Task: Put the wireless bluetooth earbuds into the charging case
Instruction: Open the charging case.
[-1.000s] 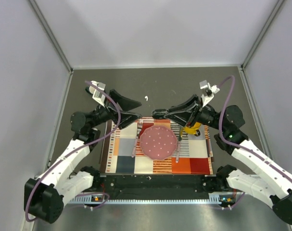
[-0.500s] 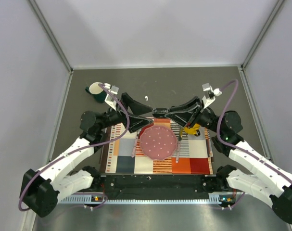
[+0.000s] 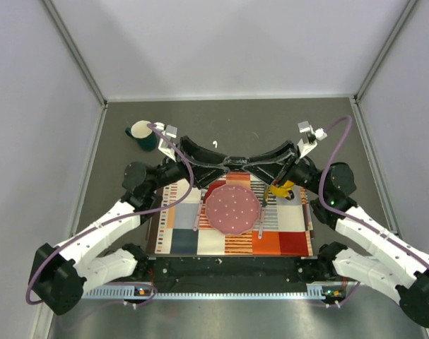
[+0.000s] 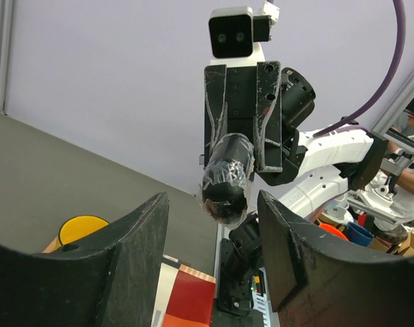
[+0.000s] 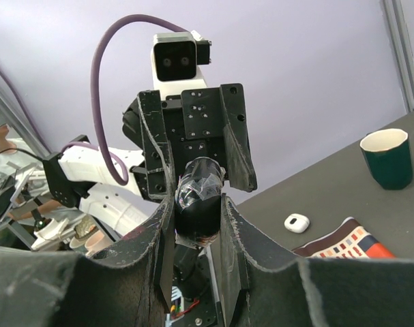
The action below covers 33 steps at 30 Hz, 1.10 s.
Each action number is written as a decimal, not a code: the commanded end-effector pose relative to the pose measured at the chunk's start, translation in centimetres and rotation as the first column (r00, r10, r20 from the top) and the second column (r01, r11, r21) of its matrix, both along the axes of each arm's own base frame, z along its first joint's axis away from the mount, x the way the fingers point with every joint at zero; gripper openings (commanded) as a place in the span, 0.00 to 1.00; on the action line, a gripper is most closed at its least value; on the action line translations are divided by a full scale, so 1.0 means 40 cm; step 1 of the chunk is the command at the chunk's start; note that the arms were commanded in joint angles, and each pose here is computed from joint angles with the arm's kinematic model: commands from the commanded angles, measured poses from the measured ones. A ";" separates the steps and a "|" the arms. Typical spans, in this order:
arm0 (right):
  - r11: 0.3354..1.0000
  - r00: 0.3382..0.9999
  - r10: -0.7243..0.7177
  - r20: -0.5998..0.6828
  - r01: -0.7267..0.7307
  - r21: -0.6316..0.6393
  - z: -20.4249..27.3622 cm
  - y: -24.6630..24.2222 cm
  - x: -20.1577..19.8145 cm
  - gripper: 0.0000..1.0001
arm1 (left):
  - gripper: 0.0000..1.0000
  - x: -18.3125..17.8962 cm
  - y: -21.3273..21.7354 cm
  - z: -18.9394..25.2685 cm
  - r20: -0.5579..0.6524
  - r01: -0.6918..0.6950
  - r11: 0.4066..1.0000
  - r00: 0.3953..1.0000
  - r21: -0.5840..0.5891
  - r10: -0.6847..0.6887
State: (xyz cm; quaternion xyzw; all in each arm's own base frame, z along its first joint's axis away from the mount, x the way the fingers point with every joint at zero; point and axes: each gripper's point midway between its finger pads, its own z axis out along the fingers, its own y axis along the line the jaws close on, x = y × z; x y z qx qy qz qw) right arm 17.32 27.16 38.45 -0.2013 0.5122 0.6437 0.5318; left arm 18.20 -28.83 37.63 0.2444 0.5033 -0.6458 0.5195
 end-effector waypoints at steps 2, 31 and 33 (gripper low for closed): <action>1.000 0.999 -0.005 0.047 0.003 0.029 0.025 0.000 -0.007 0.00 | 0.59 -0.006 -0.003 0.063 0.067 -0.004 0.999 0.998 -0.044 0.007; 1.000 0.999 -0.012 0.050 0.011 0.014 0.016 0.014 -0.003 0.00 | 0.44 -0.025 -0.043 0.065 0.069 0.070 0.997 0.995 -0.027 -0.068; 1.000 0.999 -0.014 0.051 0.013 0.015 0.016 0.014 -0.004 0.00 | 0.42 -0.025 -0.046 0.063 0.068 0.076 0.997 0.995 -0.024 -0.074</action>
